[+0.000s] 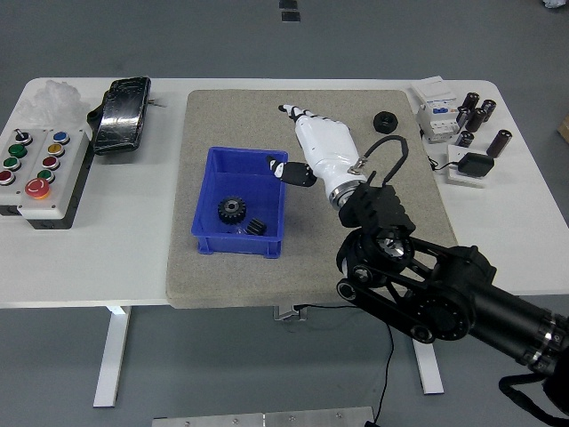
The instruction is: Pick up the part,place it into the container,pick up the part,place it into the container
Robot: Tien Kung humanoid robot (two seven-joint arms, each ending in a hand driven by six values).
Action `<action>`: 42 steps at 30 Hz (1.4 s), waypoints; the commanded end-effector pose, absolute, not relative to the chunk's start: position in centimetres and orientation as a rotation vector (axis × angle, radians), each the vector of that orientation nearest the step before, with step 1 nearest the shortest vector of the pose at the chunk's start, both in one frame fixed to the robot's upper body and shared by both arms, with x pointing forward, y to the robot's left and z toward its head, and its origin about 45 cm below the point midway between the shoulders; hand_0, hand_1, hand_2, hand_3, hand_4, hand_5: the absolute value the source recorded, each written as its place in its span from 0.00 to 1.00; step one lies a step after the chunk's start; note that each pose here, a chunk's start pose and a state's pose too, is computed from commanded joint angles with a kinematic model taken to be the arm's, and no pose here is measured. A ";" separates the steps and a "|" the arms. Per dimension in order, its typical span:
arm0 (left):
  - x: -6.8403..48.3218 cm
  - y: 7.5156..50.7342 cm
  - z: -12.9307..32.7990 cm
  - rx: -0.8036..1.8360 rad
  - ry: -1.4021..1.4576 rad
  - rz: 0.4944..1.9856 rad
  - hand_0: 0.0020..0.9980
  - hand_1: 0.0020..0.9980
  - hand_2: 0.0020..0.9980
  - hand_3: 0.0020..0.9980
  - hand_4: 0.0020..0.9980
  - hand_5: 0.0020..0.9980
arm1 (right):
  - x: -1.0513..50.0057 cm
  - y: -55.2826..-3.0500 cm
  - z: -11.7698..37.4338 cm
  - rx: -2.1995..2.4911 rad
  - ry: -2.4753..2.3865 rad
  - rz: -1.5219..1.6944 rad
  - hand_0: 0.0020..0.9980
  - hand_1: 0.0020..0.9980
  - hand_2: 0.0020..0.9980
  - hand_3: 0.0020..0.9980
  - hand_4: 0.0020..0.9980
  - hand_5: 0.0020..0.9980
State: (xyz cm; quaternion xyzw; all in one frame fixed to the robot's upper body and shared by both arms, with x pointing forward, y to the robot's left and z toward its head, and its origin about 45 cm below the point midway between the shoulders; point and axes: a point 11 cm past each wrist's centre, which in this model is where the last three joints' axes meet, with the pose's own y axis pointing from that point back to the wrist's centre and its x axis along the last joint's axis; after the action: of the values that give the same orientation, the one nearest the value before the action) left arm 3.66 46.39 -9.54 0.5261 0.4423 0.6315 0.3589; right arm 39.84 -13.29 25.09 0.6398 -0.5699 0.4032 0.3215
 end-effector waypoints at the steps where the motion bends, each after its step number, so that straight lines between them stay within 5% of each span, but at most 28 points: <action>1: 3.6 46.4 -9.5 1.357 1.140 1.629 0.61 0.52 0.56 0.63 0.53 0.51 | 39.8 -14.1 25.4 1.696 -1.548 1.035 0.44 0.69 0.77 0.82 0.77 0.38; 9: 3.9 46.7 -9.4 1.361 1.121 1.627 0.61 0.52 0.56 0.63 0.53 0.51 | 38.4 -22.6 27.6 1.800 -2.033 0.814 0.47 0.68 0.75 0.77 0.76 0.37; 25: 4.5 46.7 -9.3 1.348 1.097 1.623 0.61 0.52 0.56 0.63 0.54 0.50 | 32.4 -39.0 24.5 1.567 -2.691 0.418 0.50 0.67 0.73 0.73 0.75 0.38; 42: 3.9 46.6 -9.5 1.350 1.115 1.624 0.61 0.52 0.56 0.63 0.57 0.49 | 32.6 -40.7 25.8 1.503 -2.783 0.437 0.52 0.67 0.72 0.73 0.76 0.36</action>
State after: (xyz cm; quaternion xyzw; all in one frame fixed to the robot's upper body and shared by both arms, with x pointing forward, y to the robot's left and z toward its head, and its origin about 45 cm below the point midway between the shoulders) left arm 3.85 46.59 -9.46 0.5258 0.4340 0.6325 0.3677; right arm 32.56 -40.75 25.82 0.4706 -0.8713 0.1368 -0.0256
